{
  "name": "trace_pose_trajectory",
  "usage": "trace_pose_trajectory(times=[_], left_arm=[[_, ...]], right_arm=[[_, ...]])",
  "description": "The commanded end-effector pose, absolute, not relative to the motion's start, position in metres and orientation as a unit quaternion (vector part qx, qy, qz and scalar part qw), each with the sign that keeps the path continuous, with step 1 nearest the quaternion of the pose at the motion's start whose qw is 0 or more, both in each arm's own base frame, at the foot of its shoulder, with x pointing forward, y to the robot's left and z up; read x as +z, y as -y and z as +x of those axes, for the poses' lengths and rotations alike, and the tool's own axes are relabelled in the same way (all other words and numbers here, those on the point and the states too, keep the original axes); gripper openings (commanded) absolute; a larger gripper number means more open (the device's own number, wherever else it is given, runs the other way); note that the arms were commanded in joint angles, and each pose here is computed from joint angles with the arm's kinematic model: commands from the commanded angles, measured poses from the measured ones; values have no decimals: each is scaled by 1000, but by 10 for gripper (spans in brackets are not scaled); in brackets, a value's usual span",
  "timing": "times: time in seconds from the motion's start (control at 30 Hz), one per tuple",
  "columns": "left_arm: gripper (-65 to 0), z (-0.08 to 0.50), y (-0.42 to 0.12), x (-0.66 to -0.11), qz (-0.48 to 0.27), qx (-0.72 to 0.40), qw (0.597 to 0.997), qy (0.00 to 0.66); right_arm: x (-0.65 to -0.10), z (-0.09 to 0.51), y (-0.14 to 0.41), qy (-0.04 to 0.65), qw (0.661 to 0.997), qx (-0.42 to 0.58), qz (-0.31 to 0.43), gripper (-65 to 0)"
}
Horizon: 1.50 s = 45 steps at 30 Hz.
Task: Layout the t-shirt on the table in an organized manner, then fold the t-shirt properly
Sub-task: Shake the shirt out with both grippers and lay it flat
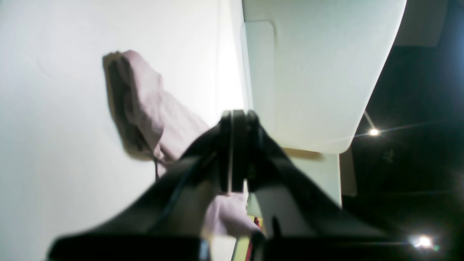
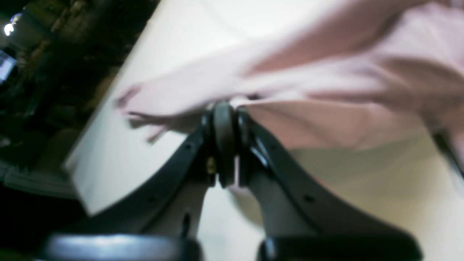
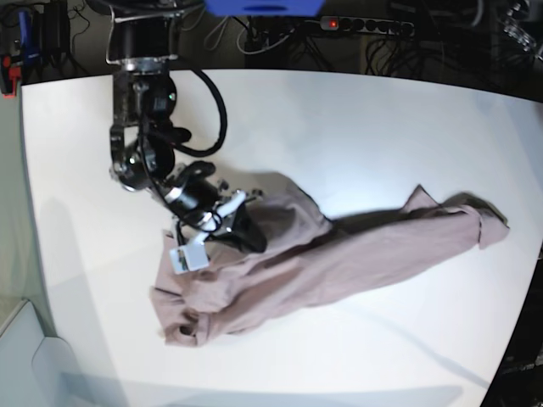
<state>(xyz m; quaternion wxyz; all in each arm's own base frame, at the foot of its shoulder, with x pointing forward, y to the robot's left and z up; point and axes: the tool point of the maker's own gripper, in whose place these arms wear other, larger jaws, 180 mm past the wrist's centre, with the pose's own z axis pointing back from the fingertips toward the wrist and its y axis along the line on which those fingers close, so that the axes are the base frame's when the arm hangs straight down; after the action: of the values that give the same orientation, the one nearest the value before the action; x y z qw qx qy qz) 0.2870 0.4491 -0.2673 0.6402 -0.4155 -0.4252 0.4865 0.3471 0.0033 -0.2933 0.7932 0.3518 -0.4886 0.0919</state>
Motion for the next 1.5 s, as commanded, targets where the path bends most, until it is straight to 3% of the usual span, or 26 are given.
trace_pose_trajectory(times=[0.0,0.3,0.67,1.03,1.47], left_arm=[[-646,292,-456,-239,-431,472,624,449],[-646,294,-455,-239,-433,470,625,448],[-646,295,-447,-249,-441,476,622,439],[-646,296,-433,-263,-455,482,616,426],[-642,310,-388,-294,-477,472,641,373]], right_arm=[[-271,345,-5,514,772,100,359,-650],[-242,279,42,560,756,161,296,-650],[-203,273,177,647,715,-3,265,-650],[-248,237,280,619,752,-132,186,-650],[-296,230,305,573,772,-191,197,-631]])
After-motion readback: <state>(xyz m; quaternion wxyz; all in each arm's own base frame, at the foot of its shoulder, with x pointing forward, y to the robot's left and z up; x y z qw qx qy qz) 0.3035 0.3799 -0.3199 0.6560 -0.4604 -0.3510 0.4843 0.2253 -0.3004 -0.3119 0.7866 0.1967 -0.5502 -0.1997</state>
